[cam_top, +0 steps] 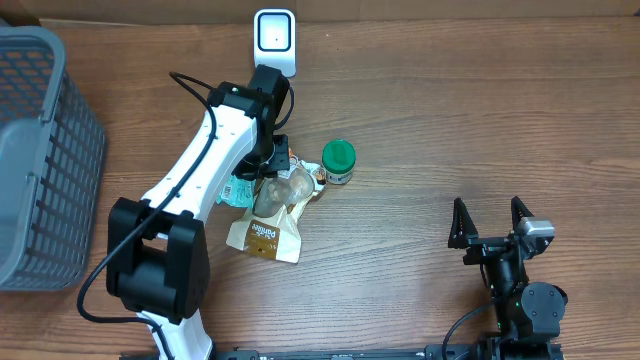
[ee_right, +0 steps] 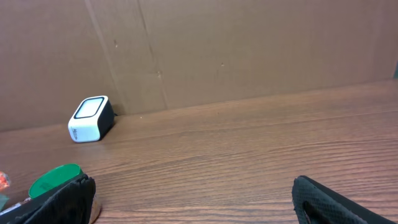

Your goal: Scan the item barcode

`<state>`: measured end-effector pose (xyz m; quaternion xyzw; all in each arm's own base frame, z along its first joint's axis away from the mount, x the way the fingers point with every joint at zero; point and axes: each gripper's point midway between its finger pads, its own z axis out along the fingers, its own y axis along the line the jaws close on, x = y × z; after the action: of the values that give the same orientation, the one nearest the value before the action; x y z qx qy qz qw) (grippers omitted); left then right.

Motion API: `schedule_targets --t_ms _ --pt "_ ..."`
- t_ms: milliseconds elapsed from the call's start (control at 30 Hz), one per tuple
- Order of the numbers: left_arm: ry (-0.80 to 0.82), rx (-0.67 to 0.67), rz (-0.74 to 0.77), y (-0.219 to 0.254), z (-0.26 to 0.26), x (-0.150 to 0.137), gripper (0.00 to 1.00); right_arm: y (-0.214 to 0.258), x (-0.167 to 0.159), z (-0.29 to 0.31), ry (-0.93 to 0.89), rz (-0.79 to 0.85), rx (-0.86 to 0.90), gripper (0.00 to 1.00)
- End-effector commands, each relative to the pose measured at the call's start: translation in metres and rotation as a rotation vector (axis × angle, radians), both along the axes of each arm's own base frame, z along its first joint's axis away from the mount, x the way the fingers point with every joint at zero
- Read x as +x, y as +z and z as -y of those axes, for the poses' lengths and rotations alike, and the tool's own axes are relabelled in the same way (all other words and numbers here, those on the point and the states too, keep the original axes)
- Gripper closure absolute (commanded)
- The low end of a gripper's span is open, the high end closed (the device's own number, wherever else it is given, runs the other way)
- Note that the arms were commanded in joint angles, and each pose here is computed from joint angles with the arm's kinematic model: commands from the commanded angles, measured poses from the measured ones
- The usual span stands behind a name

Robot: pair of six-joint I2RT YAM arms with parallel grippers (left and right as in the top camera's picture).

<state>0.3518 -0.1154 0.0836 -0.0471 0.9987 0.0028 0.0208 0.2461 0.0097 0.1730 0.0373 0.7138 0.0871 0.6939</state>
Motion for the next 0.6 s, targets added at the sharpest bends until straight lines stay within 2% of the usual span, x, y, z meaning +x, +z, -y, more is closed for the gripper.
schedule_targets --t_ms 0,200,367,567 --pt "0.036 0.041 -0.008 -0.002 -0.012 -0.001 0.96 -0.002 0.0 -0.001 0.006 0.005 -0.002 0.0" --pt "0.154 0.158 -0.021 0.001 -0.062 -0.001 0.96 -0.002 0.0 -0.001 0.006 0.005 -0.002 0.0" --pt "0.264 0.15 -0.028 0.0 -0.1 0.004 0.96 -0.002 0.0 -0.001 0.006 0.005 -0.002 0.0" --pt "0.313 0.173 0.012 -0.005 -0.125 0.013 0.96 -0.002 0.0 -0.001 0.006 0.005 -0.002 0.0"
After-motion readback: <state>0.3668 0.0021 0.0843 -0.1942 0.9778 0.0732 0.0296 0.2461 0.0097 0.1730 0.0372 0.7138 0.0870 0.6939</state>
